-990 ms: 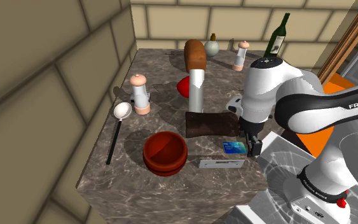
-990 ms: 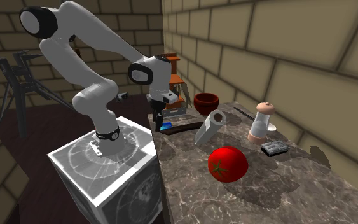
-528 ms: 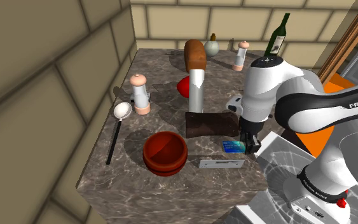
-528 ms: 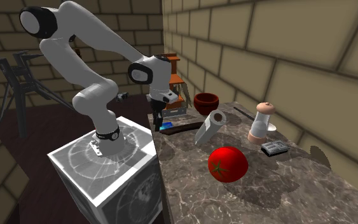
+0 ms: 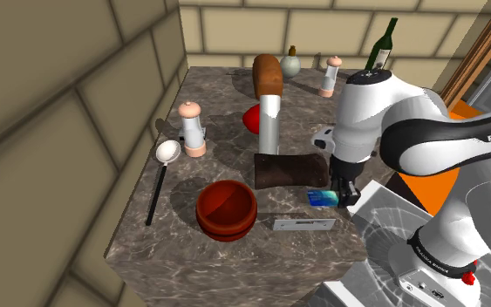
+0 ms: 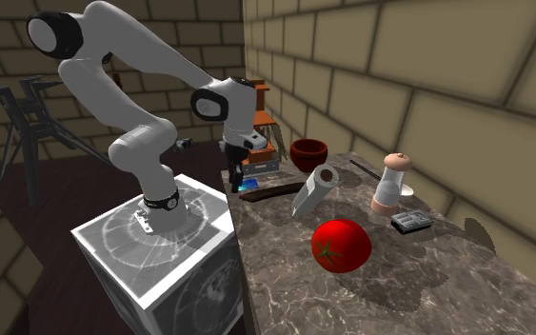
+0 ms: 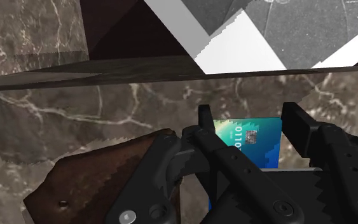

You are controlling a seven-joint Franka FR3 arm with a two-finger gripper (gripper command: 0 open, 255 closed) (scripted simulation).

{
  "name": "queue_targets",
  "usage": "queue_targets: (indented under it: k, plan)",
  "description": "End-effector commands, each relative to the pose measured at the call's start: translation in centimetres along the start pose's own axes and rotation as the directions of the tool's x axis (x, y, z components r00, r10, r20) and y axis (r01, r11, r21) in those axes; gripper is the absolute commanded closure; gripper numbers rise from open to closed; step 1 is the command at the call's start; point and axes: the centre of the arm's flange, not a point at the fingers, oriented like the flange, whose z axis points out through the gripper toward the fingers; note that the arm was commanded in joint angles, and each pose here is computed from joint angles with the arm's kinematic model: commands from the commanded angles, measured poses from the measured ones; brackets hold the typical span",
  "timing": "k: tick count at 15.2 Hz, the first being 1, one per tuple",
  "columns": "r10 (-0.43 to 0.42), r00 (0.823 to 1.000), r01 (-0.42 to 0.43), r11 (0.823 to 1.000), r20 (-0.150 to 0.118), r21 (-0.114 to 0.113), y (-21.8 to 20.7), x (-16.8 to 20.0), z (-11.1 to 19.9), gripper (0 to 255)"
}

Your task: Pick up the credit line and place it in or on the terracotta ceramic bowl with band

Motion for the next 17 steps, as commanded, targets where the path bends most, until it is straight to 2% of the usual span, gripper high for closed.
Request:
queue_targets:
  k: [1,17]
  plan:
    - [0.000,1.000,0.000,1.000,0.001,0.000,-0.2,-0.2,-1.0,255]
    - [0.000,1.000,0.000,1.000,0.001,0.000,-0.4,-1.4,-9.3,255]
